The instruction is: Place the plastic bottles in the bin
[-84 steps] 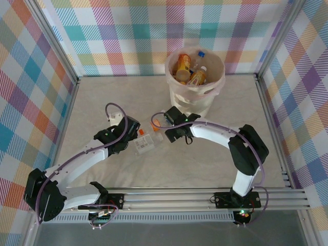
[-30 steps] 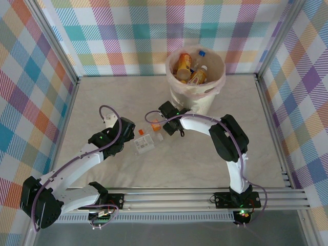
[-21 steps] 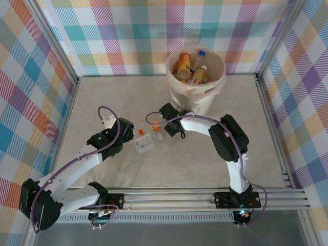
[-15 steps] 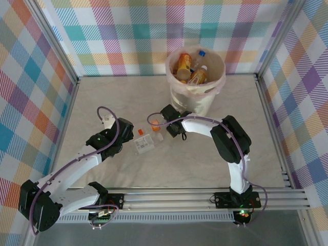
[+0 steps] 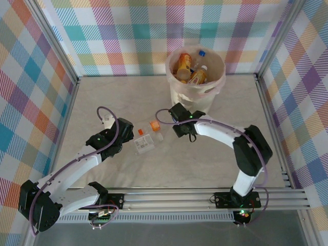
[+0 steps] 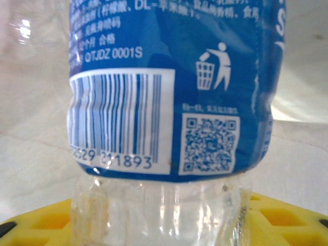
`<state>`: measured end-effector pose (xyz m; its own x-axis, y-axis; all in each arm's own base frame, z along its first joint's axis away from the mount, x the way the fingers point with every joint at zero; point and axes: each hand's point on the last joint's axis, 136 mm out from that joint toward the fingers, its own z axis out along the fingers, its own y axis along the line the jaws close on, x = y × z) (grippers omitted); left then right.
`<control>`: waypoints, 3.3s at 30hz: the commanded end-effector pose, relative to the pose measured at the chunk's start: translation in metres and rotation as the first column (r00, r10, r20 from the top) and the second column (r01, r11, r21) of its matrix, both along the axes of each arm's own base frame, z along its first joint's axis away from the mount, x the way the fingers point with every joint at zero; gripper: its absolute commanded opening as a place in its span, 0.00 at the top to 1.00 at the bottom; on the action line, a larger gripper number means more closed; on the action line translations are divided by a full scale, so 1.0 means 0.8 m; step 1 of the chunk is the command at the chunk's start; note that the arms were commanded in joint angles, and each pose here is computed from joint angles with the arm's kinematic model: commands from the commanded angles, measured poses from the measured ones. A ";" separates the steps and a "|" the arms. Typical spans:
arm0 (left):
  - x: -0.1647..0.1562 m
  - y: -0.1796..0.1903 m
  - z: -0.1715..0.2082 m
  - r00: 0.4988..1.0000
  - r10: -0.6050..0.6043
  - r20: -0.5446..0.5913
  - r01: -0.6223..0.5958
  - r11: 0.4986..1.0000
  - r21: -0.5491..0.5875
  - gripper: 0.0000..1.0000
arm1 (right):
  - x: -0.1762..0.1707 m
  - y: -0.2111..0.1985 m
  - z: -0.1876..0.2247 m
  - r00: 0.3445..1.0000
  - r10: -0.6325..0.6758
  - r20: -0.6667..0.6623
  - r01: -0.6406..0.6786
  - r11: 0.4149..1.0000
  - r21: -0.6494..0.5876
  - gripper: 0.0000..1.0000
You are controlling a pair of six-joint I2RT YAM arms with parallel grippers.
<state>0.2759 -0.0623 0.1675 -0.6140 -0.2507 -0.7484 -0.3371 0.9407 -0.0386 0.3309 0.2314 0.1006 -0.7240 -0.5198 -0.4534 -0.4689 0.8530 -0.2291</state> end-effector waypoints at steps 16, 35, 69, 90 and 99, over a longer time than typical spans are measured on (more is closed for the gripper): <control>0.003 0.003 0.005 0.999 0.032 0.026 -0.031 0.999 -0.042 0.00 | -0.105 0.021 0.236 0.975 0.146 0.166 -0.212 0.828 0.519 0.78; 0.008 -0.022 0.010 0.997 -0.064 0.036 0.068 0.992 -0.108 0.00 | 0.028 -0.005 0.378 0.869 -0.101 0.484 -0.101 0.922 0.373 0.78; 0.005 -0.023 0.006 0.996 -0.092 0.022 0.093 0.991 -0.096 0.00 | 0.220 -0.062 0.284 0.908 -0.356 0.222 0.262 0.894 0.362 0.66; 0.006 -0.029 0.008 0.993 -0.117 0.022 0.119 0.988 -0.102 0.00 | 0.187 -0.068 0.312 0.916 -0.335 0.221 0.228 0.888 0.400 0.22; 0.007 -0.029 0.010 0.993 -0.118 0.025 0.119 0.988 -0.099 0.00 | 0.174 -0.070 0.324 0.915 -0.331 0.230 0.213 0.882 0.420 0.12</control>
<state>0.2785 -0.0863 0.1717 -0.6435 -0.2463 -0.7248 -0.2242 0.9659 -0.1292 0.4793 0.1777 0.3396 -0.6489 -0.0902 -0.7555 -0.1625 0.9865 0.0218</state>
